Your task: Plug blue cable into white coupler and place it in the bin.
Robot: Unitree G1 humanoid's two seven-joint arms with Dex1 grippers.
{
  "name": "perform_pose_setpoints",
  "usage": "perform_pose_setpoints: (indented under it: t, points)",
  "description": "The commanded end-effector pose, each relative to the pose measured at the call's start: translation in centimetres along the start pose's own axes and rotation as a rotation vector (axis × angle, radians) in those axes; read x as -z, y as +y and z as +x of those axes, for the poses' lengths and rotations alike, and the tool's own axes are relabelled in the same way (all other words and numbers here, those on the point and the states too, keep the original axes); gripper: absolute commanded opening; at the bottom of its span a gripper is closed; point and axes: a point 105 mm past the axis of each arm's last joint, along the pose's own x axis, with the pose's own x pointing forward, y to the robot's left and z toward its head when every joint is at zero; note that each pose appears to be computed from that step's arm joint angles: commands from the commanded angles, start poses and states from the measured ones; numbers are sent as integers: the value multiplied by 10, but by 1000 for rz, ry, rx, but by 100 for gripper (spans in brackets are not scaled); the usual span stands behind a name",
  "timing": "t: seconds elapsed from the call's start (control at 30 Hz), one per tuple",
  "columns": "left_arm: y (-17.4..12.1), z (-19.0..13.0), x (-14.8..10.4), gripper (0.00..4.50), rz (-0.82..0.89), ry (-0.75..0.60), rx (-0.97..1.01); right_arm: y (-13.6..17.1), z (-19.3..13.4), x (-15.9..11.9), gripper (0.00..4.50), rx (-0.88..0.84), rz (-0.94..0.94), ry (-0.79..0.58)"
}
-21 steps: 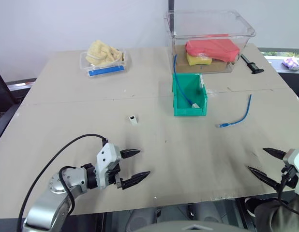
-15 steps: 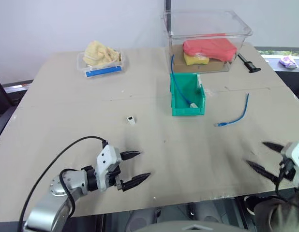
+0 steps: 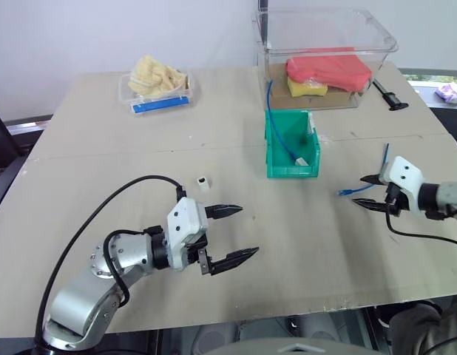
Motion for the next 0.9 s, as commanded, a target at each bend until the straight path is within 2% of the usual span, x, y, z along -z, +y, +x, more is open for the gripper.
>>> perform_pose_setpoints:
  t: [0.03, 0.13, 0.23, 0.33, 0.37, 0.5, 0.63, 0.77, 0.9]
  points:
    - [-13, 0, -16, 450, 31, -20, 19, -10, 10, -2, 280, -53, -30, 21]
    - [-18, -1, -18, 450, 24, -18, 9, -16, 23, 0, 280, -93, -9, 44]
    - [-23, -3, -18, 450, 21, -12, 3, -17, 28, 3, 187, -128, 4, 62]
    - [-22, -6, -17, 450, 17, -5, -13, -13, 30, 6, 35, -173, 21, 69]
    - [-21, -7, -16, 450, 15, -2, -18, -12, 30, 6, 1, -181, 20, 69]
    - [-12, -13, -11, 450, 10, 5, -41, -1, 32, -8, 1, -228, 9, 26]
    - [4, -19, 1, 450, 6, 45, -63, 33, 36, -43, 1, -331, -29, -41]
    - [31, -17, 28, 450, 24, 98, -57, 74, 59, -67, 1, -378, -144, -42]
    - [43, -14, 43, 450, 53, 120, -30, 94, 78, -81, 1, -401, -179, -64]
